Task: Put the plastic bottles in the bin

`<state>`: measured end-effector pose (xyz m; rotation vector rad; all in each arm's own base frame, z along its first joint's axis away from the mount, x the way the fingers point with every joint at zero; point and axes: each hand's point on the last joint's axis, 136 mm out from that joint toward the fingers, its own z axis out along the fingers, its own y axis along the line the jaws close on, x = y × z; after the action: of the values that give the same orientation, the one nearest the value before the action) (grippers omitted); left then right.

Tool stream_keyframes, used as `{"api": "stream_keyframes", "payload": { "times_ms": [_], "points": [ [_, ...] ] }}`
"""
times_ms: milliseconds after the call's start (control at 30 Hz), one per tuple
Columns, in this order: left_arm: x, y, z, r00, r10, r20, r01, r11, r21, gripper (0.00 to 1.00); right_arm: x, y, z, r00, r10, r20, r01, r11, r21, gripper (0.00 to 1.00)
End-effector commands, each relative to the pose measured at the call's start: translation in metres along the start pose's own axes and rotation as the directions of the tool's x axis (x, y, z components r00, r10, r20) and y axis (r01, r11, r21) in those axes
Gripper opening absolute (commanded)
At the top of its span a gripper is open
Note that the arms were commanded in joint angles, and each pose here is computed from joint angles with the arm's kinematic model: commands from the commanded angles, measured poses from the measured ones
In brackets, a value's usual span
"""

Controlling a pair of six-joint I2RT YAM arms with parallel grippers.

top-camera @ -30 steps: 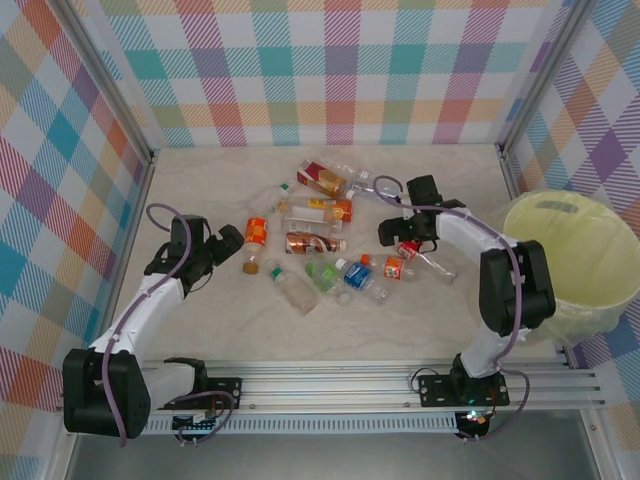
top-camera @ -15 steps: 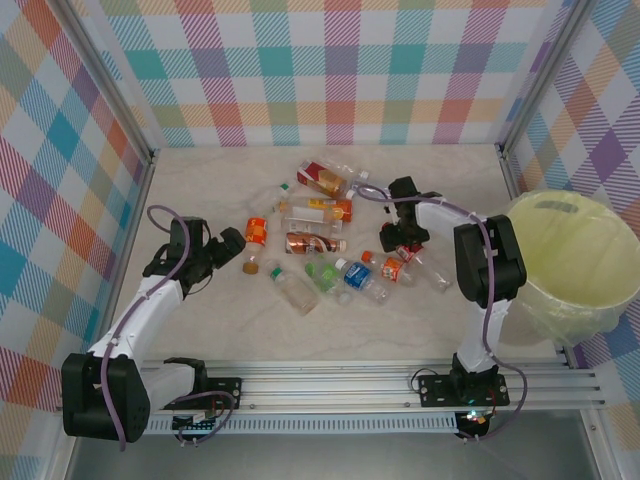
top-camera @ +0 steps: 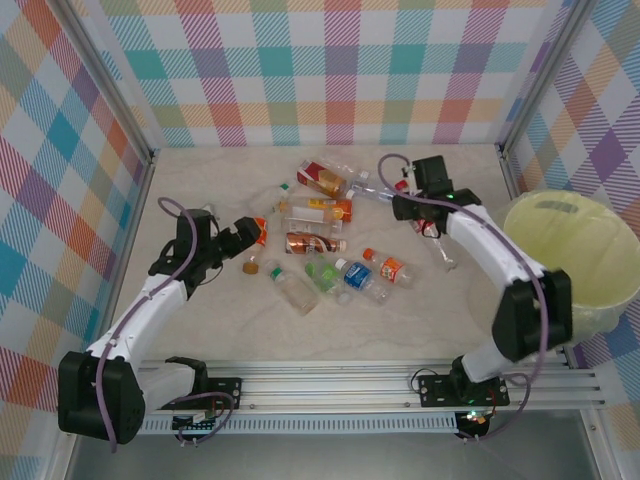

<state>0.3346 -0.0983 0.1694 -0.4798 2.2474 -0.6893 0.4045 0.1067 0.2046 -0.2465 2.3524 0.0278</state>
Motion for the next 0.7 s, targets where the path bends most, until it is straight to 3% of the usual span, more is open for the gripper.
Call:
{"api": "stream_keyframes", "payload": {
  "times_ms": [0,267,467,667],
  "points": [
    [-0.015,-0.037,-0.007,0.998,0.042,0.051,-0.047,0.993,0.106,1.00,-0.029,0.008,-0.045,0.986,0.058,0.159,-0.046,0.996,-0.074,0.36],
    [-0.012,-0.059,0.000,0.996,0.071,0.049,-0.077,0.988,0.137,1.00,-0.098,-0.010,-0.184,0.835,0.121,0.536,-0.071,0.991,-0.113,0.33],
    [-0.009,-0.066,0.006,0.996,0.082,0.036,-0.087,0.987,0.138,1.00,-0.124,-0.046,-0.267,0.696,0.113,0.709,-0.140,0.990,-0.021,0.31],
    [-0.008,-0.065,0.008,0.996,0.079,0.033,-0.083,0.988,0.128,1.00,-0.129,-0.101,-0.319,0.589,0.075,0.805,-0.308,0.941,0.138,0.30]
  ]
}}
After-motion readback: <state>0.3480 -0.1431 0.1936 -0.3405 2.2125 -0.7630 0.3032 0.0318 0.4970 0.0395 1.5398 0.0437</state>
